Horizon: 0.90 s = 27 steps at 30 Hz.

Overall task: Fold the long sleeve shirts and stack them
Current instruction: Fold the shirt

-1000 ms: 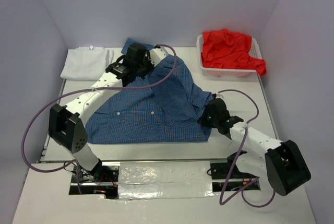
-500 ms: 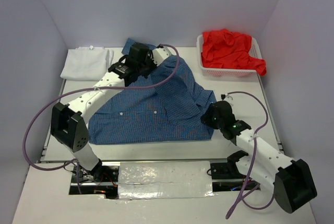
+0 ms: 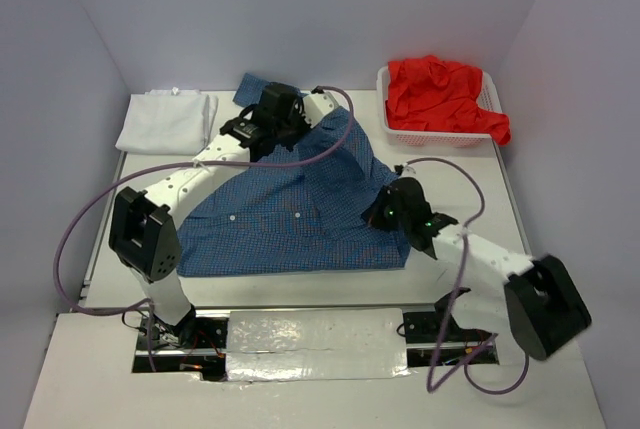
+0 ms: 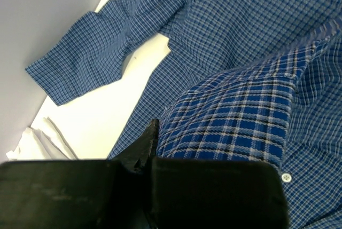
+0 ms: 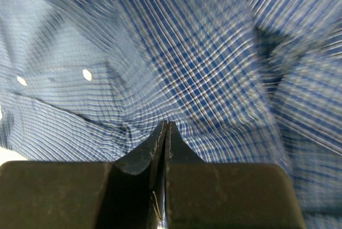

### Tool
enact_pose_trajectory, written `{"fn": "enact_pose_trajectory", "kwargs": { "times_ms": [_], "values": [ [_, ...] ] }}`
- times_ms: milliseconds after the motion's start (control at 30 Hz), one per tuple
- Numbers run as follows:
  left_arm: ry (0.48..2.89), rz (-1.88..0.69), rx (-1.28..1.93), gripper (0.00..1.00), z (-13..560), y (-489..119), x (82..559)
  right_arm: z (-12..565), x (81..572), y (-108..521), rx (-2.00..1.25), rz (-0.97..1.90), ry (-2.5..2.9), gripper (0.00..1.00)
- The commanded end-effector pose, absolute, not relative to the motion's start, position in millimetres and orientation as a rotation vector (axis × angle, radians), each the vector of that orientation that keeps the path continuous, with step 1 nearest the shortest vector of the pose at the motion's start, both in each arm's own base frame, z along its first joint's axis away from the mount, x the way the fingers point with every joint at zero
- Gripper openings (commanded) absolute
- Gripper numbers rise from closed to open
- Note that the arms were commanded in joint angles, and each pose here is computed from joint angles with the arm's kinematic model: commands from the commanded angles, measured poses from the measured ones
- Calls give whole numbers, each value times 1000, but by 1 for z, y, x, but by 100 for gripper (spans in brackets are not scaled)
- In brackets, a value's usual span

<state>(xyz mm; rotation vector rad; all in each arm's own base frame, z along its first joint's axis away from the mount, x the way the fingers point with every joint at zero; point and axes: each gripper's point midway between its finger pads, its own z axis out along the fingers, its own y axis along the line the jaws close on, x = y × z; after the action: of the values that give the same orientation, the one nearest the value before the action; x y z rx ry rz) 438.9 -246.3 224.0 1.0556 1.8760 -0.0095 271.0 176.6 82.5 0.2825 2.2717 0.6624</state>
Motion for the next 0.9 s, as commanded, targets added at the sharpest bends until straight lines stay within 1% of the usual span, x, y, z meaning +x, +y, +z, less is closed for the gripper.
{"fn": "enact_pose_trajectory", "kwargs": {
  "times_ms": [0, 67, 100, 133, 200, 233, 333, 433, 500, 533, 567, 633, 667, 700, 733, 767, 800, 867],
  "values": [
    [1819, -79, 991, 0, 257, -263, 446, 93, 293, 218, 274, 865, 2256, 0],
    [1831, -95, 994, 0, 257, -265, 443, 91, 305, 225, 311, 875, 2273, 0],
    [1825, -108, 990, 0, 263, -268, 442, 73, 309, 222, 353, 843, 2324, 0],
    [1833, -122, 1001, 0, 263, -269, 438, 72, 315, 223, 414, 845, 2329, 0],
    [1837, -146, 1009, 0, 268, -273, 433, 48, 318, 212, 521, 789, 2385, 0],
    [1839, -161, 1017, 0, 271, -274, 428, 43, 319, 211, 590, 798, 2392, 0],
    [1865, -233, 1060, 0, 275, -277, 410, 32, 317, 207, 660, 806, 2399, 0],
    [1894, -303, 1123, 0, 270, -279, 383, 40, 321, 211, 633, 841, 2391, 0],
    [1947, -324, 1172, 0, 249, -279, 363, 48, 321, 213, 556, 856, 2401, 0],
    [1951, -331, 1189, 0, 247, -279, 355, 67, 326, 215, 516, 883, 2368, 0],
    [1986, -343, 1224, 0, 232, -281, 341, 69, 320, 211, 471, 844, 2396, 4],
    [2012, -359, 1247, 0, 223, -283, 327, 85, 323, 197, 459, 755, 2374, 9],
    [2039, -377, 1265, 0, 214, -287, 316, 90, 311, 182, 495, 683, 2398, 17],
    [2051, -384, 1272, 0, 211, -288, 311, 94, 307, 172, 516, 645, 2392, 22],
    [2060, -390, 1282, 0, 208, -291, 306, 91, 301, 160, 546, 604, 2392, 29],
    [2066, -403, 1300, 0, 204, -296, 298, 98, 293, 147, 586, 585, 2379, 31],
    [2074, -406, 1313, 0, 201, -297, 293, 92, 284, 137, 611, 555, 2390, 34],
    [2069, -418, 1356, 0, 196, -306, 281, 93, 272, 125, 632, 530, 2392, 36]
  ]
}}
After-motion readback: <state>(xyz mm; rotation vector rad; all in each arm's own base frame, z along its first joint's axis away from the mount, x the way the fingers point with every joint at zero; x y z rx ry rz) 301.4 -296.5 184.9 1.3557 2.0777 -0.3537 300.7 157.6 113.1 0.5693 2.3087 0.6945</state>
